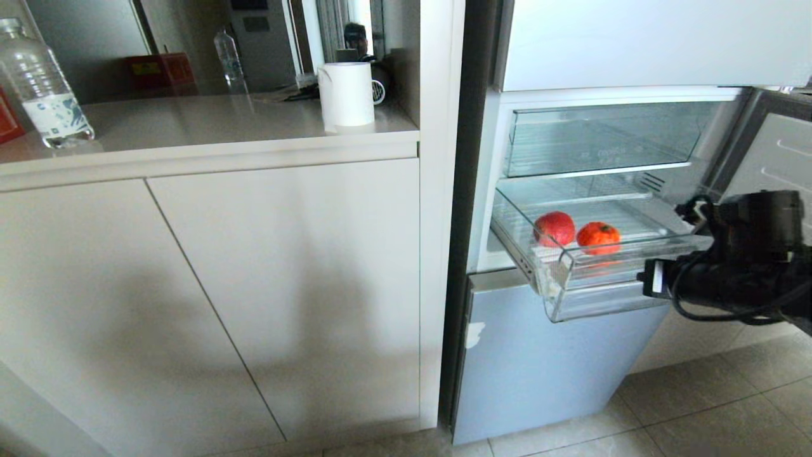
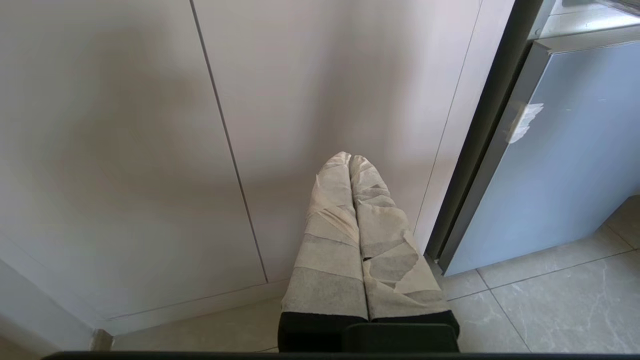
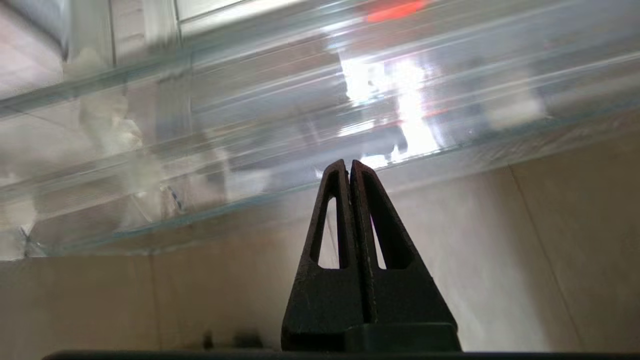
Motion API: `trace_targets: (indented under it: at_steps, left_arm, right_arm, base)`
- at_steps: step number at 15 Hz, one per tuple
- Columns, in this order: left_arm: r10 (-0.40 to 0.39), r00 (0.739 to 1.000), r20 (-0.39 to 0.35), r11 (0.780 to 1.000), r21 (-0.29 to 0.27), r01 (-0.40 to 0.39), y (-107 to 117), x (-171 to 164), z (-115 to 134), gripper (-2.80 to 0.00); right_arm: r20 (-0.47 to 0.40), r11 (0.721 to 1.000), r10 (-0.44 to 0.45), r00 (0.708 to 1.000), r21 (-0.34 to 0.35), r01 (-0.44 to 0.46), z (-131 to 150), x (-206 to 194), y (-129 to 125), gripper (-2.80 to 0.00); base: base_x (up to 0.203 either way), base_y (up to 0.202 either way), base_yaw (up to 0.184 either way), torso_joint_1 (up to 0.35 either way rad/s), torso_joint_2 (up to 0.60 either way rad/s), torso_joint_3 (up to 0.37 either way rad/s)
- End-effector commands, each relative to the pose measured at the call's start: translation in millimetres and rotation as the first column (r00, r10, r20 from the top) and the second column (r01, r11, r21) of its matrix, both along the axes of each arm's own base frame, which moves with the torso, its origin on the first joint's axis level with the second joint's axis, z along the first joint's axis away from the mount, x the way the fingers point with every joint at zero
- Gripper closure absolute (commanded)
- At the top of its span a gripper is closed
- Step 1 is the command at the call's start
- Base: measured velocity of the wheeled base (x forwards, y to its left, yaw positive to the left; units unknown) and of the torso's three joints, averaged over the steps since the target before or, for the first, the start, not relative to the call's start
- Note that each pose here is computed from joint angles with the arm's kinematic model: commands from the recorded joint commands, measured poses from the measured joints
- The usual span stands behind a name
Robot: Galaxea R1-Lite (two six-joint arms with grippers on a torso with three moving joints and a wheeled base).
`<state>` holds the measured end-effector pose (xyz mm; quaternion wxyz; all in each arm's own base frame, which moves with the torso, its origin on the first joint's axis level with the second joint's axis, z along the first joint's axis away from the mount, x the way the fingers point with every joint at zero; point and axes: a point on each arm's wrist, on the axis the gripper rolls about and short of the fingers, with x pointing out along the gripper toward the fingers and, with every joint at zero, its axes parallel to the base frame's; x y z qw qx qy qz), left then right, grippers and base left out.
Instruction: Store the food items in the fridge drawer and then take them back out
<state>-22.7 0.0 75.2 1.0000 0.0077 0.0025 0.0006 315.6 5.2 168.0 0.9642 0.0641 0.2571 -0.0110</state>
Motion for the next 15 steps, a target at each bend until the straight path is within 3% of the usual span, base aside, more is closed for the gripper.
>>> trace_targets:
  at_steps: [1,3,6,8,12,15]
  left_arm:
    - [0.0,1.0,-0.001,1.0,0.0,0.0,0.0,0.1,0.0,0.0]
    - [0.001,1.0,-0.001,1.0,0.0,-0.001,0.0,0.1,0.0,0.0]
    - [0.0,1.0,0.0,1.0,0.0,0.0,0.0,0.0,0.0,0.0]
    - [0.0,1.0,-0.001,1.0,0.0,0.0,0.0,0.1,0.0,0.0]
    - [0.0,1.0,-0.001,1.0,0.0,0.0,0.0,0.1,0.0,0.0]
    - [0.0,1.0,-0.001,1.0,0.0,0.0,0.0,0.1,0.0,0.0]
  right_arm:
    - [-0.007,1.0,0.017,1.0,0.015,-0.017,-32.0,59.2,20.6,0.0]
    - [0.101,0.999,-0.006,0.995,0.036,0.002,-35.5,99.6,37.8,0.0]
    - [0.27,0.998,-0.032,0.962,0.066,0.014,-45.0,145.8,67.4,0.0]
    - [0.306,0.997,-0.04,0.951,0.079,0.017,-43.6,149.5,74.5,0.0]
    - [0.298,0.993,-0.053,0.953,0.115,0.019,-7.7,95.8,65.7,0.0]
    - [0.364,0.992,-0.043,0.93,0.123,-0.003,45.8,13.1,50.9,0.0]
  base:
    - [0.0,0.0,0.0,0.0,0.0,0.0]
    - [0.0,0.0,0.0,0.0,0.0,0.0]
    - [0.0,0.0,0.0,0.0,0.0,0.0]
    - [0.0,0.0,0.0,0.0,0.0,0.0]
    - [0.0,0.0,0.0,0.0,0.0,0.0]
    - [0.0,0.0,0.0,0.0,0.0,0.0]
